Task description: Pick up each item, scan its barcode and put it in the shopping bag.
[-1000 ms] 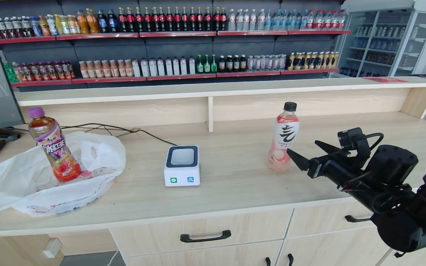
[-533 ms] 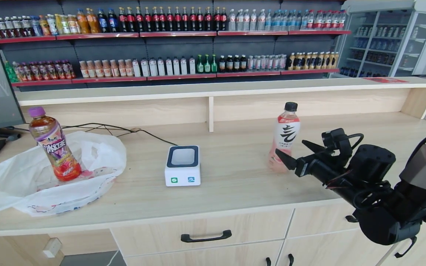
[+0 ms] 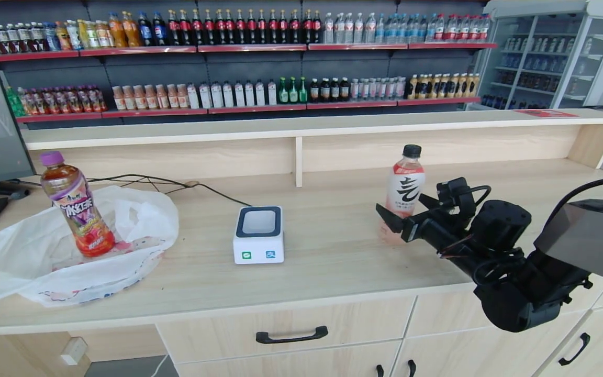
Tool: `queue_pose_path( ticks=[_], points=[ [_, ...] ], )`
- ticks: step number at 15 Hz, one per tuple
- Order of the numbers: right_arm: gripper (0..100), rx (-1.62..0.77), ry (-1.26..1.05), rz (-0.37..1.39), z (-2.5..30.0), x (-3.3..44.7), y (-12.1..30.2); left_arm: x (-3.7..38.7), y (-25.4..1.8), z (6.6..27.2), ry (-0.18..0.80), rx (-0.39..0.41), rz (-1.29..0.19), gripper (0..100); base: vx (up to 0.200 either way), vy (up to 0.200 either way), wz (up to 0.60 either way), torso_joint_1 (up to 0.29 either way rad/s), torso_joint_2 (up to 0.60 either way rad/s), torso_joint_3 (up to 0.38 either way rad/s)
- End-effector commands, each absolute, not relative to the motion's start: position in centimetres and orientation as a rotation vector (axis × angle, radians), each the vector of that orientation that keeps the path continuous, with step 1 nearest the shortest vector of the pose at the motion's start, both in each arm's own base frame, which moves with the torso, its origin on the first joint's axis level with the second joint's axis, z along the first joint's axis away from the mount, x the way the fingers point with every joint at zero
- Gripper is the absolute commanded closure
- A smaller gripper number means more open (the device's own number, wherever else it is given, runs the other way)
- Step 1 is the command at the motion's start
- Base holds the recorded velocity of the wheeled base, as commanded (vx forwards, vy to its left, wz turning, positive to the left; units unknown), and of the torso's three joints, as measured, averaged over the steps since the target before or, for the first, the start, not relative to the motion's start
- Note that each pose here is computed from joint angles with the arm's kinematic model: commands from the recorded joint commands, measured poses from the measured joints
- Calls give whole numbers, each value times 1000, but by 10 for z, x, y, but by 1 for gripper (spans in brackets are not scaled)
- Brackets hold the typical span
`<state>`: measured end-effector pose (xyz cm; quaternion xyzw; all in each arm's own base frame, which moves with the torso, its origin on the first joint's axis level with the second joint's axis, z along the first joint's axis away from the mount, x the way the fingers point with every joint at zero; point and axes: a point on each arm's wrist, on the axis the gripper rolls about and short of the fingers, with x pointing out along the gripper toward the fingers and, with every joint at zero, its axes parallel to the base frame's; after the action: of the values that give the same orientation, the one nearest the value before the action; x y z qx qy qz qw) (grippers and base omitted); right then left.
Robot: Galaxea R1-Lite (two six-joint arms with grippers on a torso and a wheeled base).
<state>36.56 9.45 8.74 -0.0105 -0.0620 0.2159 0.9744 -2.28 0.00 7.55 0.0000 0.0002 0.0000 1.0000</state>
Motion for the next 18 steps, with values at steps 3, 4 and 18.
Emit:
queue_pose_path(
  ticks=[3, 4, 18],
  points=[
    [0, -20, -122, 432, 76, 378, 97, -23, 0, 75, 0, 0, 0, 0, 0, 0, 0, 0, 0, 0],
    [0, -16, -135, 420, 77, 382, 98, -23, 0, 75, 0, 0, 0, 0, 0, 0, 0, 0, 0, 0],
    [100, -6, -169, 403, 84, 387, 101, -23, 0, 75, 0, 0, 0, 0, 0, 0, 0, 0, 0, 0]
  ],
)
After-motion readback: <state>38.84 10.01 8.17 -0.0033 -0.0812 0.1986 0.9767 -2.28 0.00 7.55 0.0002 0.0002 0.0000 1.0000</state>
